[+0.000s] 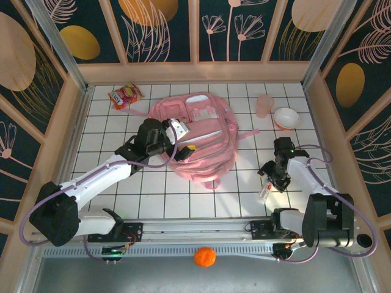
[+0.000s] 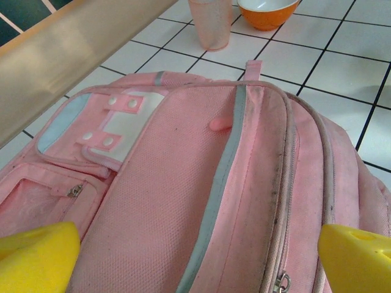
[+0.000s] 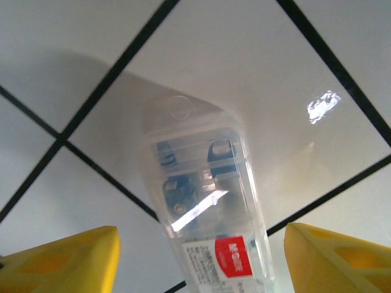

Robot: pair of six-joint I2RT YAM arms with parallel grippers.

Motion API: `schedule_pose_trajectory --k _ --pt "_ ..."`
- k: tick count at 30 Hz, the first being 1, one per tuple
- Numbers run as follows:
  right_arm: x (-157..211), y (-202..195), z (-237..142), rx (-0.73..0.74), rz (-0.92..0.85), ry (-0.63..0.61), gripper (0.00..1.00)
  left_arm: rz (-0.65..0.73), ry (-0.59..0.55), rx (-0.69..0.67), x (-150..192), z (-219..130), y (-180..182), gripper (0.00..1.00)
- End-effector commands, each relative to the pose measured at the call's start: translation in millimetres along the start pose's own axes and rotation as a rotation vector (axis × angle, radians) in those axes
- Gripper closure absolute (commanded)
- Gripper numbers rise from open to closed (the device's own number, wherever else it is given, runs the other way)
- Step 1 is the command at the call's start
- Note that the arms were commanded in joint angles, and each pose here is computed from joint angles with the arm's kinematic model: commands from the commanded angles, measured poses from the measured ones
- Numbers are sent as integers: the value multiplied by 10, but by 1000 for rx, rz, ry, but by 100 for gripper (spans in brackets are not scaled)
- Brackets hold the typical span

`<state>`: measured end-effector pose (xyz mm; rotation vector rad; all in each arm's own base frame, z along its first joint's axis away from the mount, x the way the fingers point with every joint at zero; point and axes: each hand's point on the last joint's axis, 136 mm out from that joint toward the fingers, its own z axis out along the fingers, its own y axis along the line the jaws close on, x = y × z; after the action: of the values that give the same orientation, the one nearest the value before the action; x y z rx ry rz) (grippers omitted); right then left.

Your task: Pack books, pencil case, and school supplies into a backpack

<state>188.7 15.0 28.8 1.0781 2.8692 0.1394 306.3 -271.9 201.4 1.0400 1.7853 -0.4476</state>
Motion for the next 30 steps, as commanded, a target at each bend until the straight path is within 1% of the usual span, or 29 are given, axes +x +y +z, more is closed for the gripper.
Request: schedule_pose_trajectory --k 1,5,7,8,12,15,18,20,22,24,27,28,30 --pt "55 -10 169 3 -20 44 29 -8 -43 14 -145 21 -17 2" --pt "0 62 244 2 -37 61 30 -20 -62 24 -186 24 -34 2" --pt "11 88 306 -6 -38 77 33 -24 -63 29 -191 38 -39 3" --pt "23 106 337 -15 -41 86 36 -28 -59 33 -184 52 -47 4" --pt "17 148 333 -24 -55 81 63 -45 -50 46 -192 103 -59 7" --pt "-36 214 199 -54 -61 43 71 -43 -56 72 -205 131 -113 9" --pt "-127 332 -31 -117 -72 -23 72 -51 -57 109 -230 162 -181 10" --pt "-199 479 -226 -203 -96 -81 73 -54 -44 145 -218 203 -260 11" --pt "-310 644 -451 -298 -135 -169 73 -34 -14 203 -175 263 -389 10" --pt "-428 816 -686 -400 -182 -273 73 -26 34 201 -80 368 -413 10" --pt "-531 1065 -1001 -551 -256 -395 73 -31 76 180 59 506 -379 11" --pt "-540 1128 -1080 -593 -274 -418 73 -21 63 172 -21 539 -344 12" --pt "-565 1274 -1280 -690 -312 -477 74 -10 74 147 -12 623 -289 13"
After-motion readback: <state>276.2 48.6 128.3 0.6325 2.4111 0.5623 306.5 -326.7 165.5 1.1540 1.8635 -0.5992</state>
